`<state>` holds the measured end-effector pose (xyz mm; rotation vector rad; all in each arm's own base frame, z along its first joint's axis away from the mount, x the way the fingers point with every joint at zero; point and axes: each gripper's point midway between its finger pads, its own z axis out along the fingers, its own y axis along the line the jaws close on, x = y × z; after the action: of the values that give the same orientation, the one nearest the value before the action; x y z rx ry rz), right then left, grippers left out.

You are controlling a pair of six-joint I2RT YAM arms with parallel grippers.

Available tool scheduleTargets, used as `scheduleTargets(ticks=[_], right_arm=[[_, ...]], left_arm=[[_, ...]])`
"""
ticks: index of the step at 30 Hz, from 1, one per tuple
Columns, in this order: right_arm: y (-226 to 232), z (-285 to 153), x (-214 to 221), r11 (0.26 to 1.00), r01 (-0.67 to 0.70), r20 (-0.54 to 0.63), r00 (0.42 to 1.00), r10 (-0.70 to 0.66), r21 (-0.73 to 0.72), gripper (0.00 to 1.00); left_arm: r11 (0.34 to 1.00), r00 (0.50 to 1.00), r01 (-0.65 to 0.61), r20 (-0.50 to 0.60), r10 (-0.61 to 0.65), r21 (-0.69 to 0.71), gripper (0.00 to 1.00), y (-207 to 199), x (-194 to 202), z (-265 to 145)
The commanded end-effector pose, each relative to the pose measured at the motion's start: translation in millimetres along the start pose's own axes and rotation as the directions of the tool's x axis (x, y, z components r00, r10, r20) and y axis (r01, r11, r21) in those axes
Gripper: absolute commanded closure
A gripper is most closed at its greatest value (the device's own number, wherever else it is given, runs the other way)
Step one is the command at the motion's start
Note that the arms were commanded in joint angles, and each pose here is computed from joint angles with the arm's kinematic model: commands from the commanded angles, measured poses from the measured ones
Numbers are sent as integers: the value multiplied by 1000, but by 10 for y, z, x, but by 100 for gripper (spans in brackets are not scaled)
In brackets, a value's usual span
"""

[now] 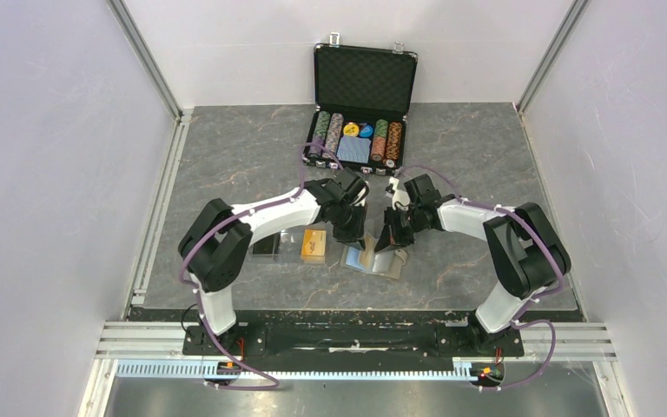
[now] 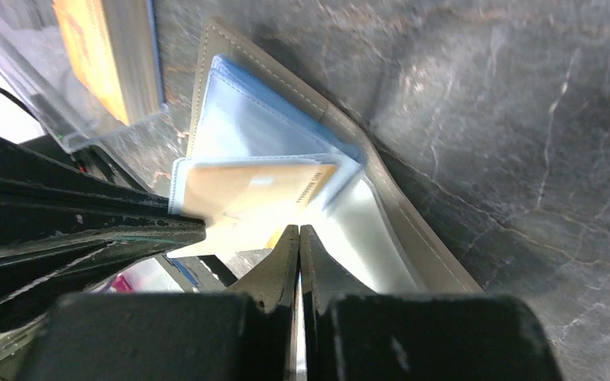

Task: Put the credit cards into the card holder
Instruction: Insert the credit card into the card holder.

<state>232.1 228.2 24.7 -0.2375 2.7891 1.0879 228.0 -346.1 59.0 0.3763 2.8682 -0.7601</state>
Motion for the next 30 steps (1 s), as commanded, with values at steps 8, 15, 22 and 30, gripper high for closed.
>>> scheduleTargets(ticks=[8,15,22,30], right_arm=[[318,-190,-390,997,66,100,993,-62,-31,100],[347,-290,-475,997,70,136,988,-66,-25,100],[342,-463,-593,998,68,183,981,-64,-15,100],[306,-537,-610,997,81,183,980,-81,6,99]], left_arm=[[996,992,4,124,7,-91,85,98,-106,-477],[1000,997,0,80,1,-18,59,-31,-81,-316],[996,997,9,81,-16,84,57,-240,-116,-268],[984,998,32,42,-40,173,51,-430,-75,-92]])
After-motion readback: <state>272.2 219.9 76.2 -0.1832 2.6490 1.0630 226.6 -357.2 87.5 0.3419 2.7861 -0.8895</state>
